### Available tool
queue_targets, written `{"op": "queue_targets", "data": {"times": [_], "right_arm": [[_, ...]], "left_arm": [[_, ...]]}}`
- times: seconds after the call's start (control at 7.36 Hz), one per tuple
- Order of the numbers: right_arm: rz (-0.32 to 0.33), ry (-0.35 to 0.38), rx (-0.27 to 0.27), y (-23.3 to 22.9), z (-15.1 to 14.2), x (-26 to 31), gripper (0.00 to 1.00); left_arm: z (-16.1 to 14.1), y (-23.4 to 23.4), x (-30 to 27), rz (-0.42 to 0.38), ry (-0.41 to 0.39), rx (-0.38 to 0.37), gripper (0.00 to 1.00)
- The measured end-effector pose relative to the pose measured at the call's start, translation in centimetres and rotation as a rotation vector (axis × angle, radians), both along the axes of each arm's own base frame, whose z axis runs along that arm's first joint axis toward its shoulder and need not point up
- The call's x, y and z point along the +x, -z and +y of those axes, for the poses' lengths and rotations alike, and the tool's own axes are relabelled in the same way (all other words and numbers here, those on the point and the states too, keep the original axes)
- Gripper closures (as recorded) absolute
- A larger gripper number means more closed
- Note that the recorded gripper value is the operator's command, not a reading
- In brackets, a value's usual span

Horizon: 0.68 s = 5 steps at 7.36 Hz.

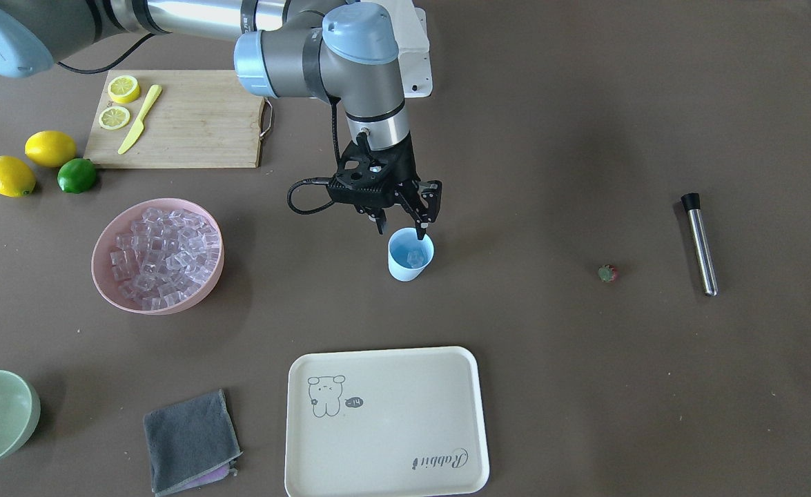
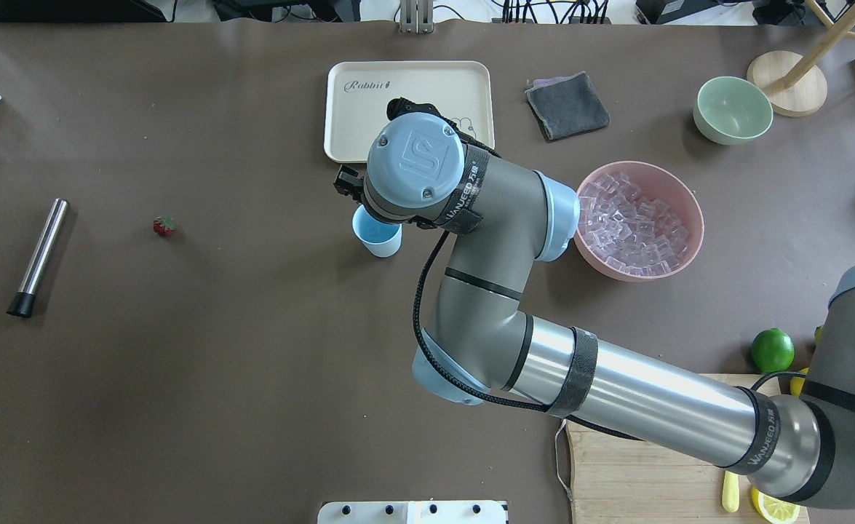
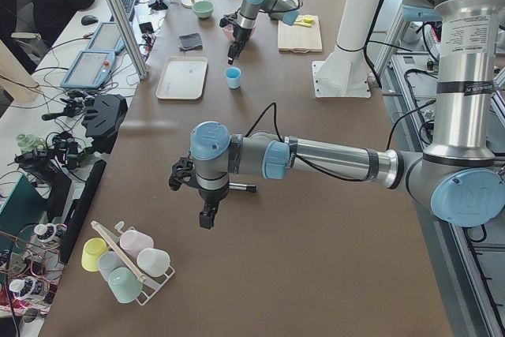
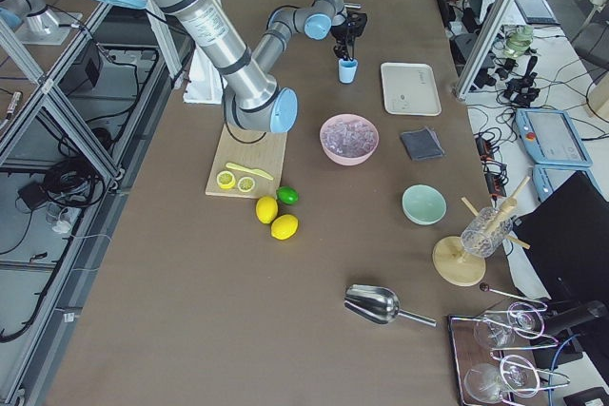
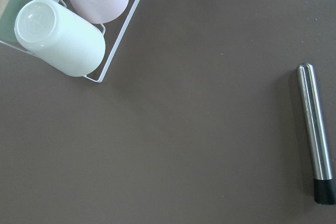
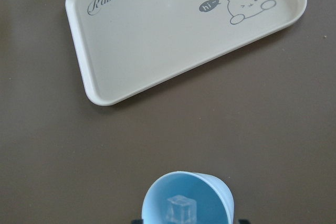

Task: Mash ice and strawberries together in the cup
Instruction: 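Open the right gripper to drop the ice cube into the cup, then move the right gripper back over the pink bowl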

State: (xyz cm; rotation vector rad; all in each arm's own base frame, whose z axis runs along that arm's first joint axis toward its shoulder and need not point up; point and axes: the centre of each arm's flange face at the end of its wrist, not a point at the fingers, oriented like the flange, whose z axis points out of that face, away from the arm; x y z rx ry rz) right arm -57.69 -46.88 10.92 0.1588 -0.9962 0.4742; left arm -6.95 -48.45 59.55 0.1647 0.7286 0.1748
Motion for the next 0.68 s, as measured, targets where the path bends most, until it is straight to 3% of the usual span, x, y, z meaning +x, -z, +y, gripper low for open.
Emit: {"op": "queue_targets", "data": {"times": [0.27, 0.68], "right_arm": [[0.004, 0.058, 0.013, -2.3, -0.3, 3.5, 0.01], [0.093, 0.231, 0.099, -10.6, -3.4, 13.1, 0.01]], "left_arm": [[0.0, 0.0, 0.0, 0.0, -0.001, 0.0, 0.02], [0.0, 0.0, 0.0, 0.001, -0.001, 0.002, 0.01]]}}
